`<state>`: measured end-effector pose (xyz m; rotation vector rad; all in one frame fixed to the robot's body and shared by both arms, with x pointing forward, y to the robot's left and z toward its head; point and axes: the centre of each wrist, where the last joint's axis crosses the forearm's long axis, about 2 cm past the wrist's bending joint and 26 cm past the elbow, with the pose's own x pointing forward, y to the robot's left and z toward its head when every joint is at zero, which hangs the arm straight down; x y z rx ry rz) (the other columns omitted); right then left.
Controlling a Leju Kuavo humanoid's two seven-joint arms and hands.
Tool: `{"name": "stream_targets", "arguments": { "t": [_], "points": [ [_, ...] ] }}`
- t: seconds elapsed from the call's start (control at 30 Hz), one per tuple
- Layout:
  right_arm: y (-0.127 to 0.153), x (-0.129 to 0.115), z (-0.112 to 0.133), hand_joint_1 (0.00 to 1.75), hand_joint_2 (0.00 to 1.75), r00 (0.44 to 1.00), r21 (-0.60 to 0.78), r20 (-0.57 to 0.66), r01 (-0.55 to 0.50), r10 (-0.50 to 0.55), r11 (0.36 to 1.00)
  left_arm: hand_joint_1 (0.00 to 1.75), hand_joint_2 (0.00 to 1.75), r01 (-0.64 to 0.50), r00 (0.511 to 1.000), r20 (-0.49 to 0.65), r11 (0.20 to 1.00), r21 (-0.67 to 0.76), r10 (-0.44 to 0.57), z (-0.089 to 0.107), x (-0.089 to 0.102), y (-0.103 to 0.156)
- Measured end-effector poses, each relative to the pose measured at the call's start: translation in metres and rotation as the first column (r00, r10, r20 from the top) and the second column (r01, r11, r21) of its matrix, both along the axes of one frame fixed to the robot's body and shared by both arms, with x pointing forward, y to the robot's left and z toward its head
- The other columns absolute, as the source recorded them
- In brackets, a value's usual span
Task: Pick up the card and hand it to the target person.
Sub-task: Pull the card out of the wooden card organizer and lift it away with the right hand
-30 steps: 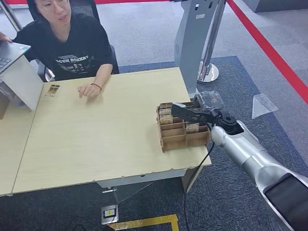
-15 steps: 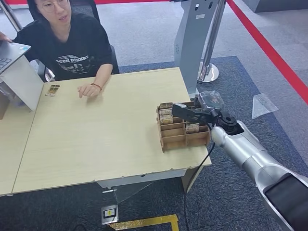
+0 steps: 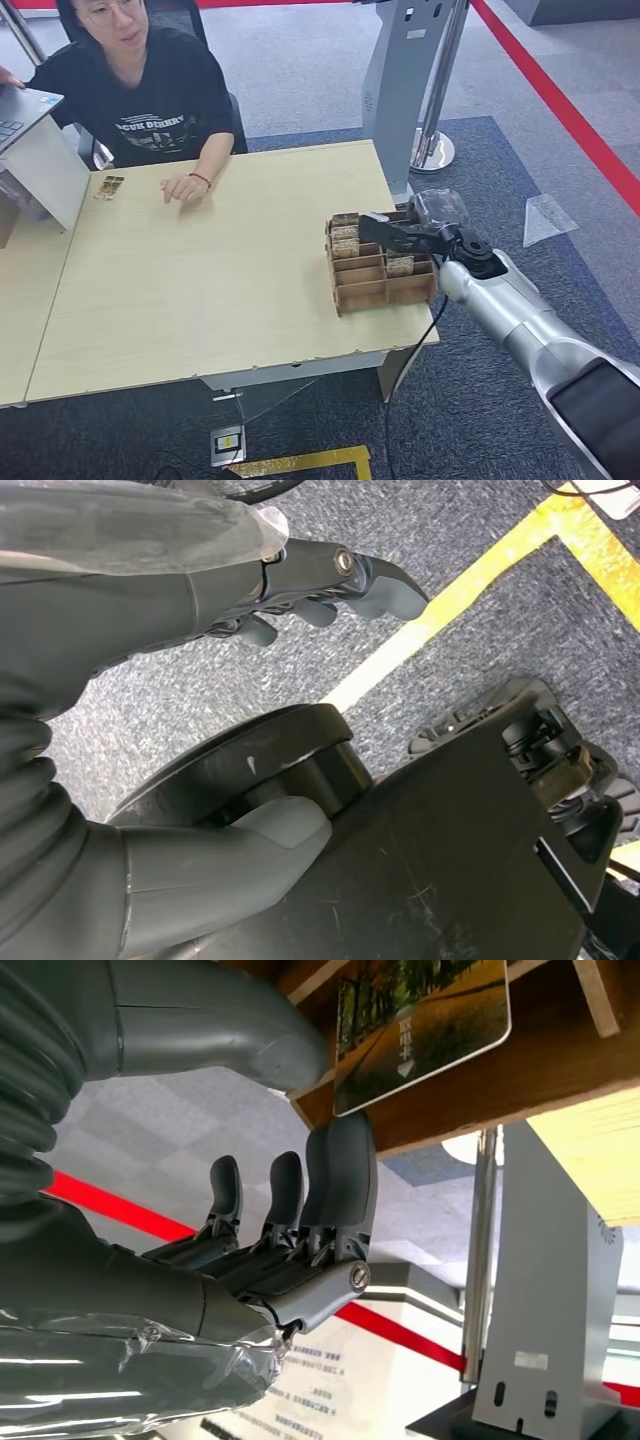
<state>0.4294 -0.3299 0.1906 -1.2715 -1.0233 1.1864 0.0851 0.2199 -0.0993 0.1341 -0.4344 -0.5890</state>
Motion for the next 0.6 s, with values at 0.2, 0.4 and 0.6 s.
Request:
{"name": "stream_targets", "arguments": {
  "t": [0.2,0.4,0.6],
  "points": [
    [-0.0003,0.0021,0.0038,1.15,1.75,1.0,-0.004,0.007,0.004,-0.004,1.0,0.0,1.75,0.001,1.0,0.0,1.0,-0.001,-0.001,0.0001,-0.0002,-0.0007],
    [-0.0003,0.0022,0.0039,1.06,1.75,1.0,-0.005,0.006,0.005,-0.005,1.0,0.0,1.75,0.0,1.0,0.0,1.0,0.0,0.0,0.0001,-0.0003,-0.0009],
    [-0.0003,0.0021,0.0036,0.92,1.75,1.0,-0.007,0.003,0.005,-0.005,1.0,0.0,1.75,-0.001,1.0,0.0,1.0,-0.001,0.001,0.0001,-0.0004,-0.001]
  ]
}}
